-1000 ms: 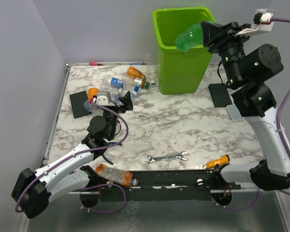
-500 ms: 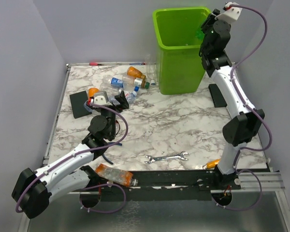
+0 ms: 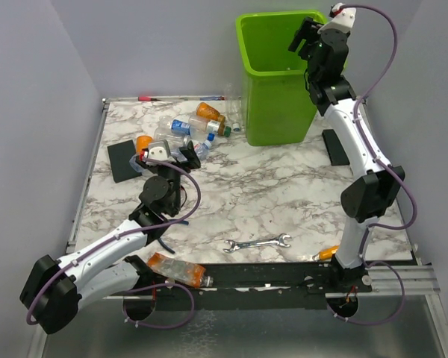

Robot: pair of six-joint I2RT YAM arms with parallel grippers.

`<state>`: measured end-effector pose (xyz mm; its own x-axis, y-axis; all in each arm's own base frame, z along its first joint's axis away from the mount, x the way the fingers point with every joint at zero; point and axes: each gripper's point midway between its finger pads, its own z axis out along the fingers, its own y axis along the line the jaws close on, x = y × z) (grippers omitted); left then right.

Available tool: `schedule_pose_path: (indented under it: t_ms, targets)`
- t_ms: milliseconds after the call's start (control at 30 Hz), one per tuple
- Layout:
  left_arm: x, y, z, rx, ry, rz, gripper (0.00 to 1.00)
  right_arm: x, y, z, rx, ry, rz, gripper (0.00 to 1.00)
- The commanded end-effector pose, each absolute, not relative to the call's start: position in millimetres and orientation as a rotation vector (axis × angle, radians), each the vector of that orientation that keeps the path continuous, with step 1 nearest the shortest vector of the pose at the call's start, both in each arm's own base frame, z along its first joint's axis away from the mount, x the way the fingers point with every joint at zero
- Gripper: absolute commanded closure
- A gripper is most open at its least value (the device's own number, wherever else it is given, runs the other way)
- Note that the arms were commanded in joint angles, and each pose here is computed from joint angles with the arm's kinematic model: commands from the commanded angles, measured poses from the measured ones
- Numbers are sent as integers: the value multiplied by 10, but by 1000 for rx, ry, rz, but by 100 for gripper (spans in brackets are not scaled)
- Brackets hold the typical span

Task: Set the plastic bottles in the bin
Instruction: Place the plastic bottle in the trash bin.

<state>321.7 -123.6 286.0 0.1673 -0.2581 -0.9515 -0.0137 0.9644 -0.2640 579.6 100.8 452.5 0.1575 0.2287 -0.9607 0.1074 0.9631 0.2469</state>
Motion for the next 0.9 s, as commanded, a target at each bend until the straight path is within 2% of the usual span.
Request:
schedule_pose_path:
  t_ms: [0,233,400,533,667,767,867]
  targets:
    - [3237,-1236,2819,-216,1409,-164,1,5499,1229,5031,209,1364,268,18]
    - [3266,-1275,2752,-201,1427,-157,1,4698,1731,5854,30,1227,639,13]
    - [3303,-1312,2670,-190,1460,-146,1,3833,2130,5824,-191,1211,874,13]
    - [3330,-1243,2578,-198,1487,-74,1,3182,2226,5264,-297,1300,999,13]
    - [3341,-1157,2501,-205,1534,12,1,2904,2200,4252,-255,1510,1058,13]
    - [3333,-1111,2347,-221,1678,86,1,2764,2132,3500,-187,1671,1067,15]
    - [3326,-1035,2123,-289,1817,51,1,2604,2083,2874,-121,1792,1093,15]
